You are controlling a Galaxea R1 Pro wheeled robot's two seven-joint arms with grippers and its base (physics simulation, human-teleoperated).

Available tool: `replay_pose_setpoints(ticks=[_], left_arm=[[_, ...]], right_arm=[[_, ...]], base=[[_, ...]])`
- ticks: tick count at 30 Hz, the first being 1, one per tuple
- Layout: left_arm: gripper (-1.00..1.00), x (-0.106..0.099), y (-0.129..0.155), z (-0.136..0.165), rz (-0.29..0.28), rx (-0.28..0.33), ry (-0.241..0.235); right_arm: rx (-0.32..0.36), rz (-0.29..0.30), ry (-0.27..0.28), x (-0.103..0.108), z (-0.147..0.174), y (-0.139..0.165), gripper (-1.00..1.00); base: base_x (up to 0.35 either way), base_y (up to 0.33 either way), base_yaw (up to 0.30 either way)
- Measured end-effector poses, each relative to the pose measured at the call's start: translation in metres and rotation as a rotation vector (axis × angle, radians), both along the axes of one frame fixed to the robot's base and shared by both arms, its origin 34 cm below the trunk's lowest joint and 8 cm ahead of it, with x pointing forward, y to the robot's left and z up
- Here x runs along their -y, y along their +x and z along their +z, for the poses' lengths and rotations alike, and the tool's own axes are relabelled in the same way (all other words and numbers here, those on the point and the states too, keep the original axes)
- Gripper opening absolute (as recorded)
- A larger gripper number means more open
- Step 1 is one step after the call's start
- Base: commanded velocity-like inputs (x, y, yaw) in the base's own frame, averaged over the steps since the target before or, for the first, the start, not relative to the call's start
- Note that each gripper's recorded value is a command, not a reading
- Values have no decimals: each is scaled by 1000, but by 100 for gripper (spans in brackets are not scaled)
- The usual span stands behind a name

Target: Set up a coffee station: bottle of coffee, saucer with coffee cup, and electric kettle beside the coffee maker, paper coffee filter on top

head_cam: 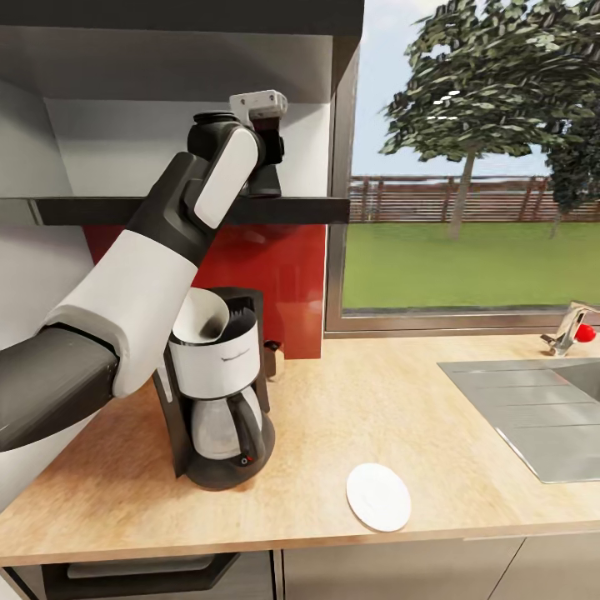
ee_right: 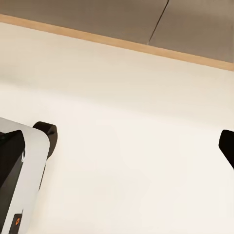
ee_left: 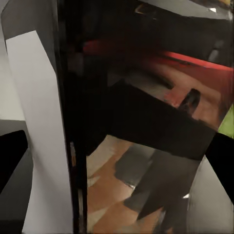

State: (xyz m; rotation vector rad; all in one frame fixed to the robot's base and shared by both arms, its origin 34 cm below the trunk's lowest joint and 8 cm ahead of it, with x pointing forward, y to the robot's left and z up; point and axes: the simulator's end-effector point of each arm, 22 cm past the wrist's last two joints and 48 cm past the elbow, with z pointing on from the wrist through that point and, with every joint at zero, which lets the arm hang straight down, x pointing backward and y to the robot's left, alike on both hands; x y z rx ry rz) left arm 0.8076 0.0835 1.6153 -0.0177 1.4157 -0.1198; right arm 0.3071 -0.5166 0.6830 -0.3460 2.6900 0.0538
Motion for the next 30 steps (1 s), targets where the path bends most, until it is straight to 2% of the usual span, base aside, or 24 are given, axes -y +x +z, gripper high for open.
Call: replay_pose_setpoints(ticks=[30], left_arm=[[-100, 1, -3, 7, -2, 5, 1]], right_arm=[[0, 0, 0, 0, 6, -2, 100]], base=[[0, 0, 0]])
